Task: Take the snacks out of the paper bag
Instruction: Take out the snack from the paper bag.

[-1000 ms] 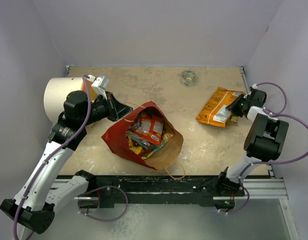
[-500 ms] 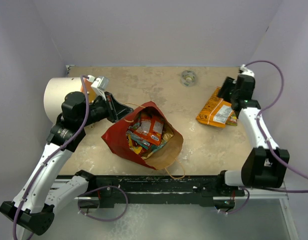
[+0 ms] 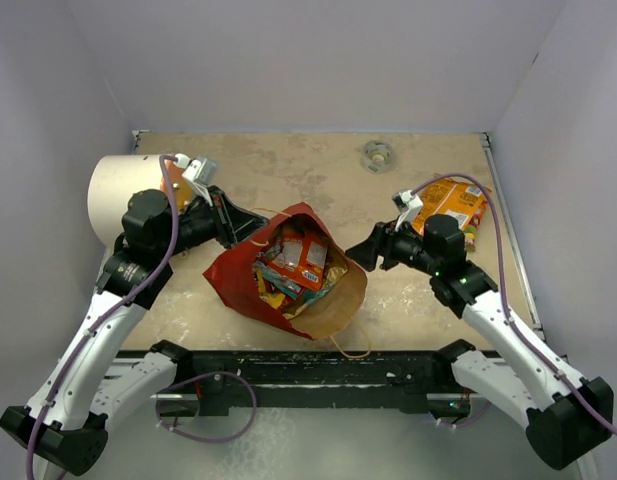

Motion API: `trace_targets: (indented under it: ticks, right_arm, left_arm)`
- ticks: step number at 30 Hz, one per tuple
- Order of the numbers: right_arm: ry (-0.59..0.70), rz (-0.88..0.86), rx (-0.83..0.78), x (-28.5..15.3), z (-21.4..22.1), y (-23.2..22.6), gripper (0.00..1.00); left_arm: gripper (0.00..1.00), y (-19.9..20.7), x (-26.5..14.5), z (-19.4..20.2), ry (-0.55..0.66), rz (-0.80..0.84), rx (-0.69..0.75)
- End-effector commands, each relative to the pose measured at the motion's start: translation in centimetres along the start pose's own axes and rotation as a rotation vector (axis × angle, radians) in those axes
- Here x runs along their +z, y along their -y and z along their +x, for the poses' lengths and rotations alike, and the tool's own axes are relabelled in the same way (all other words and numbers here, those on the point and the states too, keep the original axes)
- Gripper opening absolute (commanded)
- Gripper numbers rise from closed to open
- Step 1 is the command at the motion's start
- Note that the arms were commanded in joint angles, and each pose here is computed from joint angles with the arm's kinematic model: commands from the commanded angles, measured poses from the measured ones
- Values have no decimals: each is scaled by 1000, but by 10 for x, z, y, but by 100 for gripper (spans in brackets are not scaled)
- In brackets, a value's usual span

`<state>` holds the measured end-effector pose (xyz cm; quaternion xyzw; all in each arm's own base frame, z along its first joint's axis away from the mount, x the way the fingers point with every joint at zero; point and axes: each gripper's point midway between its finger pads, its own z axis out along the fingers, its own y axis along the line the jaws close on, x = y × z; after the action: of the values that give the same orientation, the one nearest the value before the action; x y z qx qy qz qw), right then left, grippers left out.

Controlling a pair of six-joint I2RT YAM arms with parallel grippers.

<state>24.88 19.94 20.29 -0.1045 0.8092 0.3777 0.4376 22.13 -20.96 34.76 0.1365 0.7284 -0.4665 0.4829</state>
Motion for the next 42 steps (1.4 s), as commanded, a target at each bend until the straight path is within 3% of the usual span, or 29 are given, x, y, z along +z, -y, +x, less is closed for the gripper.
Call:
trace_targets:
  ticks: [1, 6, 13, 20, 31, 42]
  right_arm:
    - [78, -68, -104, -14, -31, -35, 65]
    - [36, -42, -163, -6, -32, -43, 62]
    - [55, -135, -339, 0, -46, -133, 63]
    - [35, -145, -472, 23, -7, -187, 57]
    - [25, -17, -665, 73, 70, -133, 44]
    - [103, 226, -703, 107, 78, -90, 55]
  left_arm:
    - [0, 17, -1, -17, 58, 72, 54]
    - [0, 20, -3, -20, 72, 80, 65]
    - [0, 27, -8, -21, 68, 100, 87]
    - [0, 39, -18, -19, 64, 143, 133]
    - [0, 61, -25, -9, 12, 271, 182]
    - [0, 59, -23, -9, 1, 268, 167]
